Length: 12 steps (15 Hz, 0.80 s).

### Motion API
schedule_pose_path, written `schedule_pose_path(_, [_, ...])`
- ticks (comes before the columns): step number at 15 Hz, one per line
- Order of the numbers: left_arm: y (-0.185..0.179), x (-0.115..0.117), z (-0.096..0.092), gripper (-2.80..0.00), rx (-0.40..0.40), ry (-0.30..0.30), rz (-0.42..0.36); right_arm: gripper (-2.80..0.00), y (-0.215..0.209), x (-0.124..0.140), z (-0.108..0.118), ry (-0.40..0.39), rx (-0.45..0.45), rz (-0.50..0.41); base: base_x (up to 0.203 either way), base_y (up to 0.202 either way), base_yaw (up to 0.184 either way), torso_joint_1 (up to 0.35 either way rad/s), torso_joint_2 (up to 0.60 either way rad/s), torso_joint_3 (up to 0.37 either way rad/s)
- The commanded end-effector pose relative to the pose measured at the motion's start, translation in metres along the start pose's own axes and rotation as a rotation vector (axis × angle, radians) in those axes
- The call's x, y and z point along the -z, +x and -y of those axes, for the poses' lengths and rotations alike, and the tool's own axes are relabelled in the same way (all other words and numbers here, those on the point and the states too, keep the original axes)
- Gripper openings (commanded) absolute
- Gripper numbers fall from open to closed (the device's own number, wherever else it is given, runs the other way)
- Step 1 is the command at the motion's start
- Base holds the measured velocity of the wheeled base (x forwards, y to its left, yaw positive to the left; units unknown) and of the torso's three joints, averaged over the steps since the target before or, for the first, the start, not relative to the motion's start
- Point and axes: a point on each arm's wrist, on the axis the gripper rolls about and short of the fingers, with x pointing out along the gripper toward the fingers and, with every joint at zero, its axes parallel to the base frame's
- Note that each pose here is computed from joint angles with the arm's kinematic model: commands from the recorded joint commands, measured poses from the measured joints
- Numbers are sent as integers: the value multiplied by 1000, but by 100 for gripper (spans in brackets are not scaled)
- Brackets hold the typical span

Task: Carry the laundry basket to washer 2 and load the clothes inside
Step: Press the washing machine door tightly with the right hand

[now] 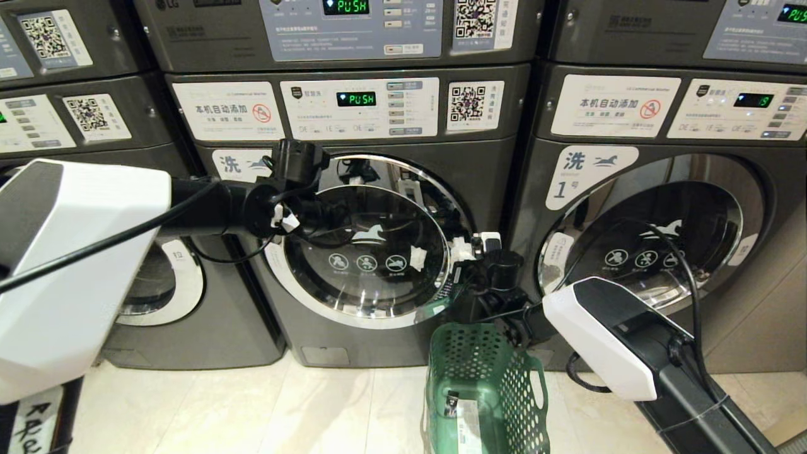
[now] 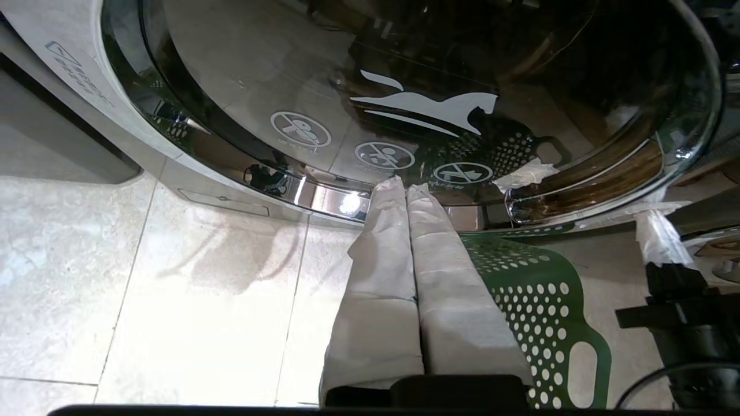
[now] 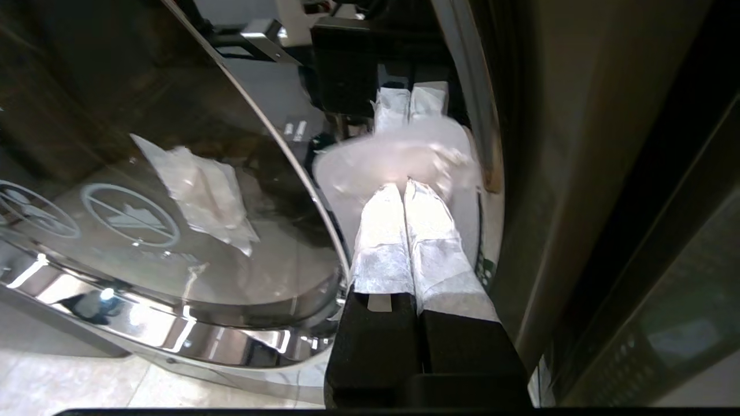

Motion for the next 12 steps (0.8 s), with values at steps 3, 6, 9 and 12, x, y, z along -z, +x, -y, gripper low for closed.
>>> schedule_pose_path(3, [-24,-16,-4,-280,4,5,38,-280,0,12,-4,-3,-7,-20,0,0,0,0,0,0])
schedule_pose_path(6, [-23,-15,-6,-280,-2,3,33,-280,0,10,-5,-6,-9,-18,0,0,0,0,0,0])
schedule_pose_path(9, [-22,-10,-8,-280,-10,7,15,-280,0,10,-5,-9,-11,-22,0,0,0,0,0,0])
schedule_pose_path(12, [-22,-8,-9,-280,-14,9,9,-280,0,11,-5,-10,-12,-29,0,0,0,0,0,0])
